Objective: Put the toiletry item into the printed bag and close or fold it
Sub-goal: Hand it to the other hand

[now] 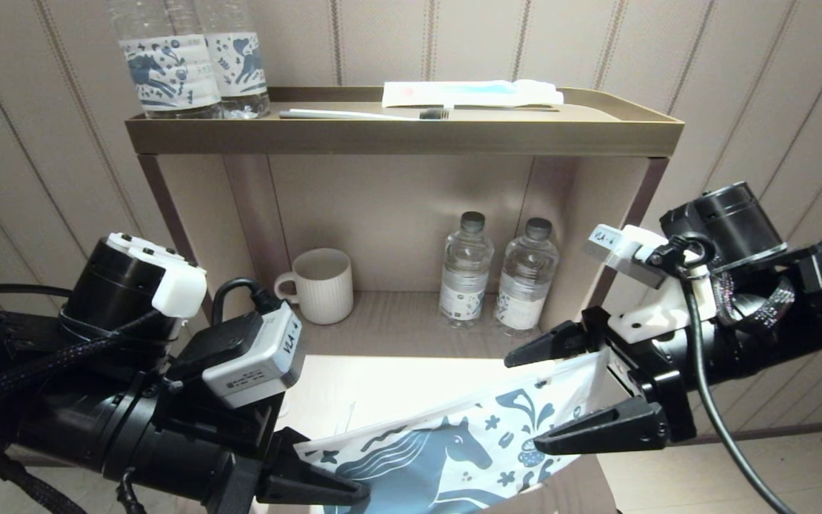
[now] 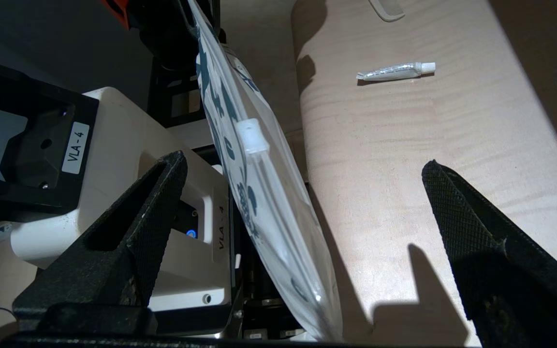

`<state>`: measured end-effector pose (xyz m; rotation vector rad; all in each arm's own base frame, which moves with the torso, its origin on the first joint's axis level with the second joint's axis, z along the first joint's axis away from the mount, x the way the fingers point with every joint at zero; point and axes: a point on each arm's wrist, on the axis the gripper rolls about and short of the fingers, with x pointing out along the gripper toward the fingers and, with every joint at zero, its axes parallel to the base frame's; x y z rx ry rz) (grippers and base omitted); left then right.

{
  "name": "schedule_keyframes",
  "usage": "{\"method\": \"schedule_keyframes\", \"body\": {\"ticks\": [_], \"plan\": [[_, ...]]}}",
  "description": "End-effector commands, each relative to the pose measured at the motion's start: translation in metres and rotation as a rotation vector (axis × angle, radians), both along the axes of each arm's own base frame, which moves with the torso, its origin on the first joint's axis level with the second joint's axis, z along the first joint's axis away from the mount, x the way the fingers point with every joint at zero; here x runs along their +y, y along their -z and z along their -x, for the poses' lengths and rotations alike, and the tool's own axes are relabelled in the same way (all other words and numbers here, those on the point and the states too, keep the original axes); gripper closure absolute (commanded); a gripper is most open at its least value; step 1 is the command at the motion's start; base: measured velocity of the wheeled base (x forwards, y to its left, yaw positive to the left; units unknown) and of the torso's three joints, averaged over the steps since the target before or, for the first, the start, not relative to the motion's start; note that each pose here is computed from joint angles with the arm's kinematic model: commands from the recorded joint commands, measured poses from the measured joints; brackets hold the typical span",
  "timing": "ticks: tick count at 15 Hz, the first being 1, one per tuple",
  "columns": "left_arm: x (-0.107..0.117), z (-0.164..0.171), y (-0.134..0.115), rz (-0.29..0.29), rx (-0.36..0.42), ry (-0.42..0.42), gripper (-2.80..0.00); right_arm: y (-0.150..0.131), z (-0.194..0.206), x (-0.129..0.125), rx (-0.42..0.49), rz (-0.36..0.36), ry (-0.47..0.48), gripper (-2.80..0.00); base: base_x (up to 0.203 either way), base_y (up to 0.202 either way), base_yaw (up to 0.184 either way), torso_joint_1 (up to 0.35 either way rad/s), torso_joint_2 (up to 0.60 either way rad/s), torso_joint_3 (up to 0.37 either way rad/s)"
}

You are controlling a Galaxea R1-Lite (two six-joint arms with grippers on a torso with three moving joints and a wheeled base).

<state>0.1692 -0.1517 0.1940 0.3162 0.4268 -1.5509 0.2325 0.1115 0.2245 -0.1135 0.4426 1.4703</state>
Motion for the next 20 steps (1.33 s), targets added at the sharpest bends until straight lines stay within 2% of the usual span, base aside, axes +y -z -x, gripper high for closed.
{"method": "schedule_keyframes", "body": {"ticks": [1, 20], "plan": [[-0.0002, -0.0001, 0.001, -0.001, 0.004, 0.005, 0.0, -0.0004, -0.0004, 0.0012, 0.004, -0.004, -0.007, -2.8, 0.0, 0.0, 0.0, 0.0, 0.0, 0.0], [-0.0004, -0.0002, 0.0008, 0.0, 0.002, 0.005, 0.0, 0.0052, 0.0015, 0.0007, 0.016, 0.003, -0.01, -2.8, 0.0, 0.0, 0.0, 0.0, 0.0, 0.0]]}}
